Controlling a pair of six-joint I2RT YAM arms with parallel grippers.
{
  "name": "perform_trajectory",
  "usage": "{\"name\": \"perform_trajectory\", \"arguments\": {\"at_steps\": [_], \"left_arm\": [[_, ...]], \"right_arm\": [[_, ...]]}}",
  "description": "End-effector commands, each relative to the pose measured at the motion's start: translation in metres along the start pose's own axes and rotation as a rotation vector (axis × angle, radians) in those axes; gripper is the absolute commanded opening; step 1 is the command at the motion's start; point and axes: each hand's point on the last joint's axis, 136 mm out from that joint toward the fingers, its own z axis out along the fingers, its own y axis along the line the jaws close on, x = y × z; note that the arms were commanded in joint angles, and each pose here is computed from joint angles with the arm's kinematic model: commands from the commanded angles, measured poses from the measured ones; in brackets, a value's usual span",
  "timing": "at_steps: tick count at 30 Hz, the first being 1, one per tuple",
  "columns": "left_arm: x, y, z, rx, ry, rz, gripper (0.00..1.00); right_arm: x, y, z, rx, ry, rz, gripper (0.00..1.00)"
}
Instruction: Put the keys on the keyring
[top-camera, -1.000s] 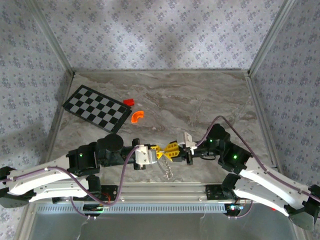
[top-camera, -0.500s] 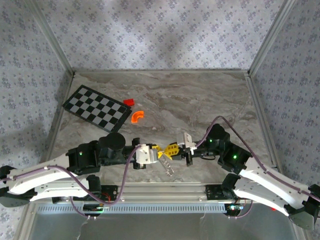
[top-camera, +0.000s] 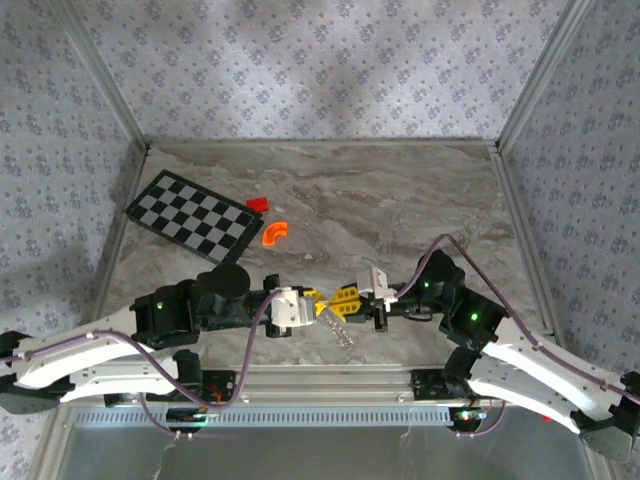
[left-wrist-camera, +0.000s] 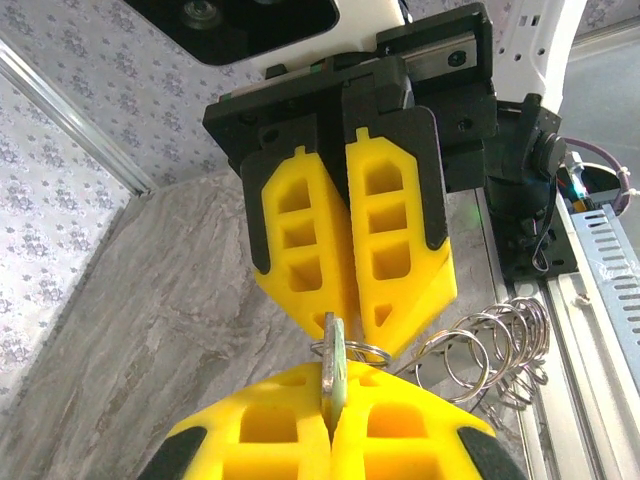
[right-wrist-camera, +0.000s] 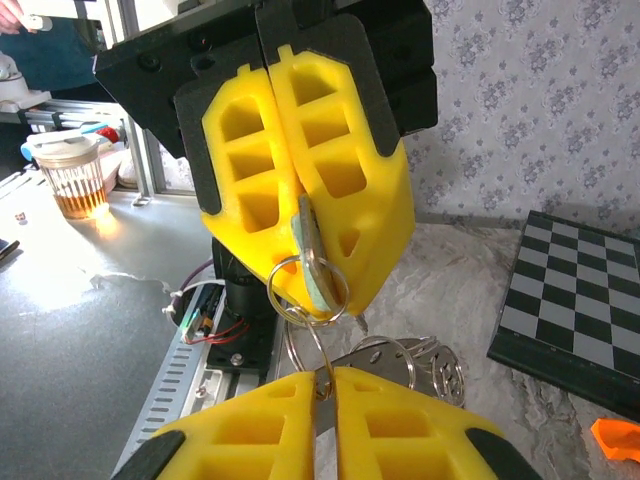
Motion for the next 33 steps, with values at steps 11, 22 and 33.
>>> {"name": "perform_trajectory", "arguments": {"at_steps": [11, 22, 33], "left_arm": [[-0.020, 0.006, -0.006, -0.012, -0.059, 0.011, 0.00], [-0.015, 0.024, -0.003, -0.099, 0.004, 0.030, 0.05], [-0.017, 0.036, 0.008, -0.127, 0.089, 0.068, 0.42]], "right_arm": [[-0.012, 0.001, 0.000, 0.015, -0.035, -0.048, 0.06], [-0.006, -0.004, 0.001, 0.054, -0.005, -0.040, 0.00], [-0.003, -0.003, 0.004, 0.030, -0.050, 0.015, 0.00]]}}
